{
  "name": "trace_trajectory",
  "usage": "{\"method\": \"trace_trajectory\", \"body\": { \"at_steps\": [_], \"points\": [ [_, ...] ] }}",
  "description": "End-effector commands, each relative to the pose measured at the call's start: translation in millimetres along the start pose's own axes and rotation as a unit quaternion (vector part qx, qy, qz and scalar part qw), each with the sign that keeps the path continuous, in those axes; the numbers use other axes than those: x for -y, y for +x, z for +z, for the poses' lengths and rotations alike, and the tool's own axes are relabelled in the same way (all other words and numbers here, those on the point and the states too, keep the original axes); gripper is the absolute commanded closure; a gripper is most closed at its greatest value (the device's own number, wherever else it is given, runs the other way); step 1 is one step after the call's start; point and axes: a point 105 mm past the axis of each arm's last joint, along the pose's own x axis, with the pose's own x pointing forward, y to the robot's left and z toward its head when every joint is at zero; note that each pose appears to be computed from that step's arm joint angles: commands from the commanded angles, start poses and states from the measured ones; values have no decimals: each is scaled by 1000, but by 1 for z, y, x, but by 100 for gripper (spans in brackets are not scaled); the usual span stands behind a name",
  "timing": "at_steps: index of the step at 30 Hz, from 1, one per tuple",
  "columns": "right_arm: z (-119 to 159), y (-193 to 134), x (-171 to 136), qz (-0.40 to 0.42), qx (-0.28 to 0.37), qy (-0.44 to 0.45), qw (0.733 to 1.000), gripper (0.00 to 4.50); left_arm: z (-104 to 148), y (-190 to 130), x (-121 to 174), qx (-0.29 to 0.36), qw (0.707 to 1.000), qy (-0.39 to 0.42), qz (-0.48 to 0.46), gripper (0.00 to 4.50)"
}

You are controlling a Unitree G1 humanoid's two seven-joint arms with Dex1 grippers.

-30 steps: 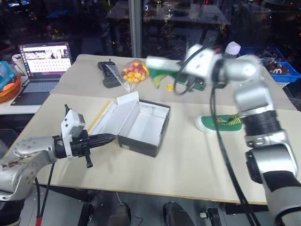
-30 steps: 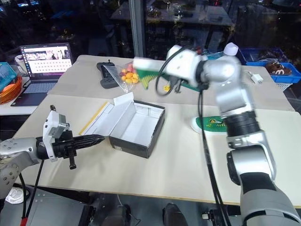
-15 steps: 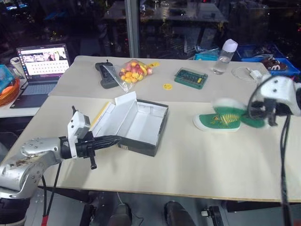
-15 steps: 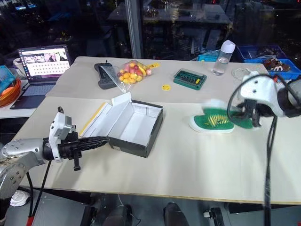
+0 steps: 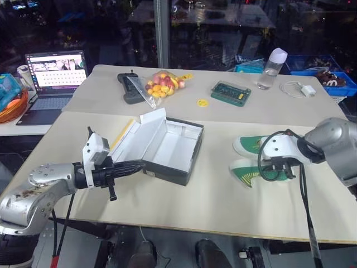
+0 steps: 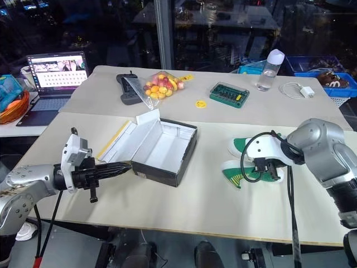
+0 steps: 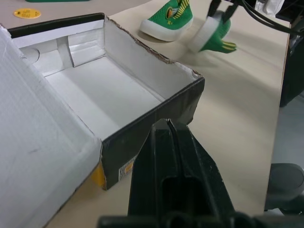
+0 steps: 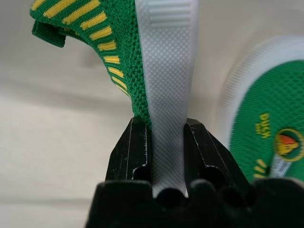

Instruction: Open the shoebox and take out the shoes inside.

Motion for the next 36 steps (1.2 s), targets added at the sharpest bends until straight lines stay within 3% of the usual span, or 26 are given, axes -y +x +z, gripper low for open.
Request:
{"method": "trace_trajectory", "body": {
  "at_steps": [1,7,11,21,29,36],
  "points": [
    [-20,3,12,-37,-47,11,998,341,10,-1,1,9,1000,18,2,450],
    [-15,1,42,-124,-55,-16,991,139,10,-2,1,9,1000,18,2,450],
    [-11,-3,59,-176,-48,-16,983,139,11,-1,1,10,1000,17,1,450],
    [-20,-4,65,-222,-39,22,974,139,12,1,0,9,1000,17,-2,450],
    [8,-27,40,-185,50,54,980,139,12,0,-2,9,1000,18,3,450],
    [14,-65,43,-238,113,119,957,139,12,-2,-9,27,999,10,35,450]
  ]
}}
